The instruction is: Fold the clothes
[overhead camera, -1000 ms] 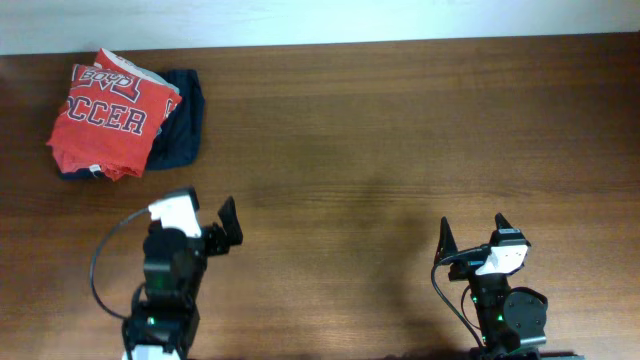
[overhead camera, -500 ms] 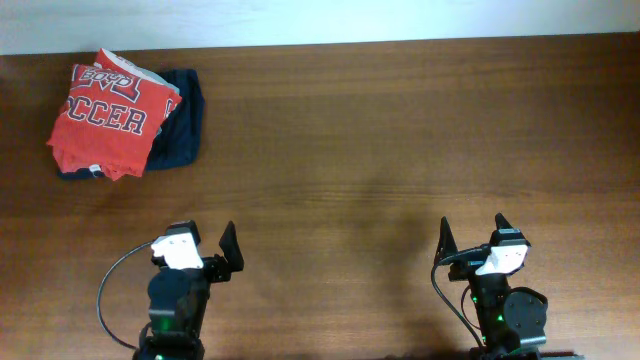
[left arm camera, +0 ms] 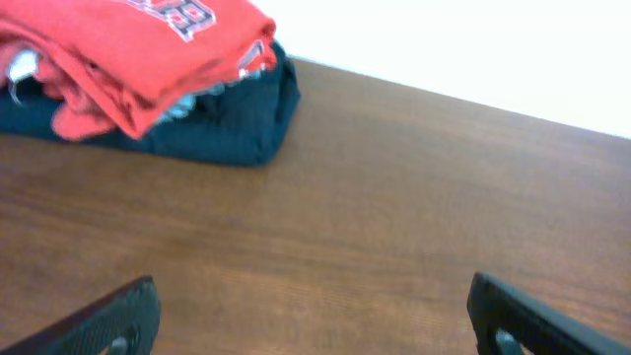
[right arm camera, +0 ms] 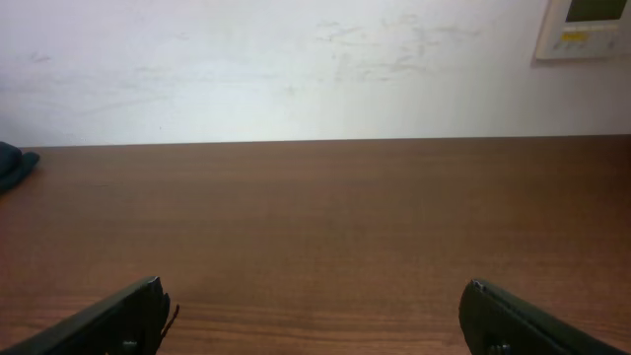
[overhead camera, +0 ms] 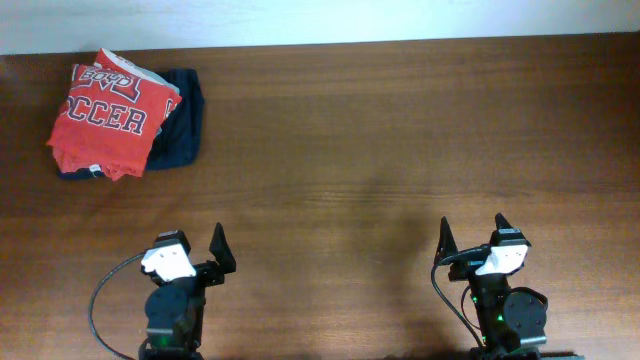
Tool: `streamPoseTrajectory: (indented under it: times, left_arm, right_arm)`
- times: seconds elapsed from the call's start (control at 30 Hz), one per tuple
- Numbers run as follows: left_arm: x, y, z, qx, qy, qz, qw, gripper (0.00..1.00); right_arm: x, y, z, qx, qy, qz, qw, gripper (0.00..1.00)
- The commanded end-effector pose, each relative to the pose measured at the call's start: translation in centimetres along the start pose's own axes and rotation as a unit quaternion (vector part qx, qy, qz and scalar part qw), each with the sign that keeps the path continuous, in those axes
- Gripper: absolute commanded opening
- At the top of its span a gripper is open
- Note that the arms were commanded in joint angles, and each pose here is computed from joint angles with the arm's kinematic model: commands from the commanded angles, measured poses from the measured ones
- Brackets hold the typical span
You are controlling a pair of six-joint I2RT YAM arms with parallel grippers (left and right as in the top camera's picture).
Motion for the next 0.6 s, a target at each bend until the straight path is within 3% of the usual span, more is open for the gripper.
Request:
streamPoseTrajectory:
  times: [0.0,0.13,0.43,0.57]
  left_arm:
    - [0.7,0.1,-0.5,-0.011,0.022,0.0,1.0,0.99]
    - [1.1,-0.1,-0.8,-0.008,0.029,0.004,1.0,0.99]
    - [-0.3,1.7,-1.8,-0.07,-0.034,0.112,0.991,0.99]
    - [-0.4,2.4,-2.2,-0.094,-0.037,0.121,0.987,0.99]
  right_arm:
    - [-0.1,-0.2,0.0,0.0,-0.006,0.004,1.0,0.99]
    - [-0.1,-0.2,0.0,0.0,-0.006,0.004,1.0,0.99]
    - [-0.1,-0.1,0.0,0.0,-0.006,0.004,1.0,0.99]
    - [-0.1,-0.1,0.0,0.0,-0.006,0.004,1.0,0.99]
Point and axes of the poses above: each gripper's point midway between its finger pads, its own z axis out along the fingers, its own x axis along the line the jaws close on, y = z × x, the point moved 6 cm from there along -z, back along the fingers, and after that the axes turned 10 degrees about z, right-handed, at the moved point
